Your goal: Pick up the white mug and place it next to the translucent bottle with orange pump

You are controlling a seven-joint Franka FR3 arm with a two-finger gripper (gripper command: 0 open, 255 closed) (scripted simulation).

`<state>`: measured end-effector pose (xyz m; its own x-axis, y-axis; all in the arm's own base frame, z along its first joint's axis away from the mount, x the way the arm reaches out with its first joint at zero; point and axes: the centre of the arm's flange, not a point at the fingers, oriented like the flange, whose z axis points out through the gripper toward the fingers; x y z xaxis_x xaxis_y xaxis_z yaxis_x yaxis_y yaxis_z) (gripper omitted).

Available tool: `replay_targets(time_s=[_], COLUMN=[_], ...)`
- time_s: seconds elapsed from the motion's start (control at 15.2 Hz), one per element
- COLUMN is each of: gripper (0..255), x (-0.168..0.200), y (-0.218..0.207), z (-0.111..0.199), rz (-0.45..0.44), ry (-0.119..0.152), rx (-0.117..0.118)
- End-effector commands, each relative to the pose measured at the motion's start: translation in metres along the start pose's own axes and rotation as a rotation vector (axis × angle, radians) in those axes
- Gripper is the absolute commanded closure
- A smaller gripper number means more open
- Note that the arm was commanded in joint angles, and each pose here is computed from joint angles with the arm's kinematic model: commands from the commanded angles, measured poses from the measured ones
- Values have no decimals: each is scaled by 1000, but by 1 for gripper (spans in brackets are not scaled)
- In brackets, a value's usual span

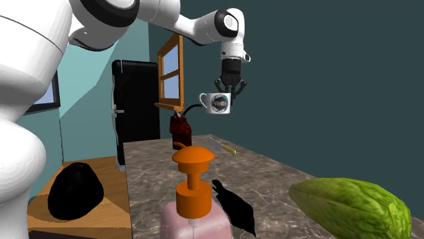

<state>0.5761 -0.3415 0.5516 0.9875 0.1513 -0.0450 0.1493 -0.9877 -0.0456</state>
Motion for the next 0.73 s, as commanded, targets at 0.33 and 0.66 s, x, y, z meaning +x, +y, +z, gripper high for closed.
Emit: replay_targets(time_s=[0.33,0.66], gripper=[255,255], x=[-3,-4], y=[-2,-3], z=[-36,-63], rz=[0,0], ry=[0,0], rx=[0,0])
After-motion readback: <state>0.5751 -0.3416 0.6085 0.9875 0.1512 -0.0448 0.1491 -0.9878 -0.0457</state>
